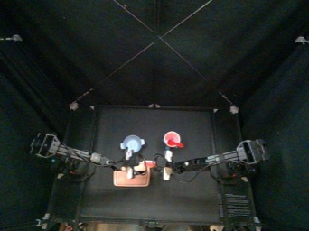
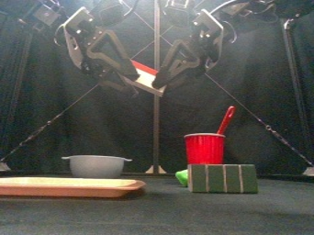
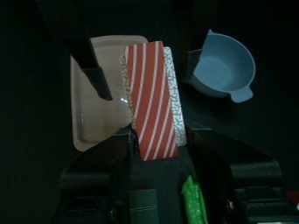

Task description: Hand over green sushi

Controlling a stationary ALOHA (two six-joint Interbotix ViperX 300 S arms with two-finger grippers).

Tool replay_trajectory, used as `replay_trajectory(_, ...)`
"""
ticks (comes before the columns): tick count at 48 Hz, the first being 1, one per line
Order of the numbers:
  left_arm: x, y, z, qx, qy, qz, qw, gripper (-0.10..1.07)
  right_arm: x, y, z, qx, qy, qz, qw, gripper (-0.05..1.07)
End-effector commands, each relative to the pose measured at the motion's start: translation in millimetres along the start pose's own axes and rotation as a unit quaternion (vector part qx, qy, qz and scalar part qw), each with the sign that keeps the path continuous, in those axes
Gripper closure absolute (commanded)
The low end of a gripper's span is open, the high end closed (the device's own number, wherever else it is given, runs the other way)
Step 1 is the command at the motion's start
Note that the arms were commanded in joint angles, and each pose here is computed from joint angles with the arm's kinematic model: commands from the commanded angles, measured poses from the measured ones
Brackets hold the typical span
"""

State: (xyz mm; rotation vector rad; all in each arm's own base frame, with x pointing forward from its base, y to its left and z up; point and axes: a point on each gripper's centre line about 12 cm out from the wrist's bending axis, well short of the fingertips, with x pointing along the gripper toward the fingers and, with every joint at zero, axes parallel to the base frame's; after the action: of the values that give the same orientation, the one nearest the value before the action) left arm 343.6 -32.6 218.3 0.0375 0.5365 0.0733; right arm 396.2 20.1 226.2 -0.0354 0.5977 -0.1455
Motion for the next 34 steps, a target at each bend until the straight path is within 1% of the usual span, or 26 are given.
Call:
replay_trajectory(1,-1.7,2.3,12.1,0.001,-0.017,0.009,0.9998,-0.03,-10.7,-1.8,13.7,0.007,-0.023,0.003,0.9997,0.46)
replay_trajectory(11,-3.3,0.9,18.0,0.017,-0.027,0.007,0.9995,0.05,-10.3,-1.7,13.3,0.006,-0.022,0.003,0.9997,0.46)
replay_trajectory(21,-1.4,-0.1,18.7,0.018,-0.027,0.004,0.9995,0.20,-8.7,-1.9,12.2,0.006,-0.020,0.003,0.9998,0.46)
replay_trajectory(27,-0.6,-0.1,18.3,0.026,-0.027,0.005,0.9993,0.29,-7.4,-1.1,11.0,0.001,-0.018,0.003,0.9998,0.46)
replay_trajectory(34,-0.6,0.1,17.9,0.029,-0.027,0.006,0.9992,0.34,-3.6,-1.4,7.1,-0.017,-0.013,-0.004,0.9998,0.45)
